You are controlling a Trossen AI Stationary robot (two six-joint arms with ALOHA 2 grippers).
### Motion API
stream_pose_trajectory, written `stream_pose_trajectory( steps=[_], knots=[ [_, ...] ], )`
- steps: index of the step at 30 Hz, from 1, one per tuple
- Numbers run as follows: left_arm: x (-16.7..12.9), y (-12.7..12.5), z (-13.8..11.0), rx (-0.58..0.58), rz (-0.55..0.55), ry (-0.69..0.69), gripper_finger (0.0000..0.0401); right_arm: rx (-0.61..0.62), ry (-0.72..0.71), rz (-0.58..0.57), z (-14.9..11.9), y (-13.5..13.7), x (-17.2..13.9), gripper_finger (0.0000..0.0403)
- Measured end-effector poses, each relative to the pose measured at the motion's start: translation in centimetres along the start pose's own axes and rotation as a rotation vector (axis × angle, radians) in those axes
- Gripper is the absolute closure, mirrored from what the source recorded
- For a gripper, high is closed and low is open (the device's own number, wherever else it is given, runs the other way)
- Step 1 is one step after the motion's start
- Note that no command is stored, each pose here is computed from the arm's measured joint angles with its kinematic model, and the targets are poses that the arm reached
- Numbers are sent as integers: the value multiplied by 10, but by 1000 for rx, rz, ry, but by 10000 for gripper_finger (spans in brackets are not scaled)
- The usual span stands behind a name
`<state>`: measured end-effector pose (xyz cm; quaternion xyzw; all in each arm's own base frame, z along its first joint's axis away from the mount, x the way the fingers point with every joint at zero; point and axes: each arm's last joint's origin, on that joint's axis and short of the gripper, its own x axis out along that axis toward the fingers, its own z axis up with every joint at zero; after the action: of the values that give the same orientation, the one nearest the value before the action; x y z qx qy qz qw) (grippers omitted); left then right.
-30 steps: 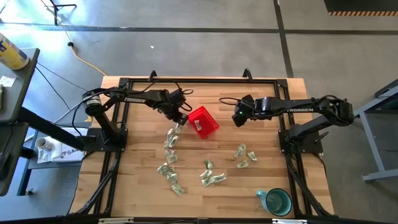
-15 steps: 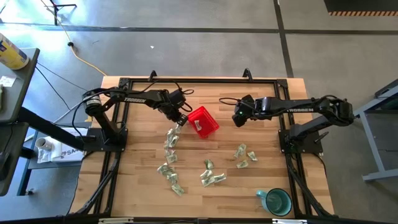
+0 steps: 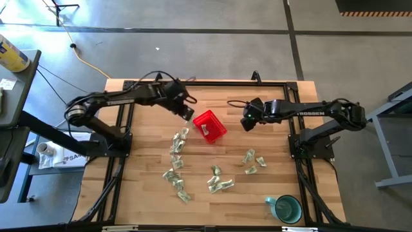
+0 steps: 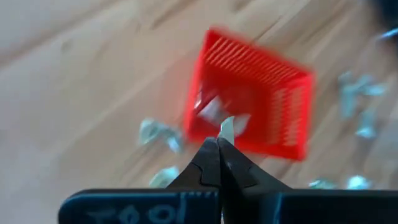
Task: Pick and place Stevia / Truvia into bins
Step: Put the stevia packet into the red basket
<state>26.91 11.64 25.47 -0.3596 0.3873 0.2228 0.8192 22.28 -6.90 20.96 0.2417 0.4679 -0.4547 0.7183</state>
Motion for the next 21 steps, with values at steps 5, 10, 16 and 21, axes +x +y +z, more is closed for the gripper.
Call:
stream_pose_trajectory(
  steps=[5, 10, 16, 21],
  knots=[
    [-4, -13, 12, 40, -64, -80, 379, 11, -1, -4, 2, -2, 1, 125],
    [31, -26, 10, 71, -92, -62, 358, 11, -1, -9, 4, -4, 2, 125],
    [51, -43, -2, 135, -33, -93, 241, 7, -1, -8, 5, -5, 3, 125],
    [28, -40, -7, 285, -1, -52, 158, 6, -1, -7, 5, -5, 3, 125]
  ],
)
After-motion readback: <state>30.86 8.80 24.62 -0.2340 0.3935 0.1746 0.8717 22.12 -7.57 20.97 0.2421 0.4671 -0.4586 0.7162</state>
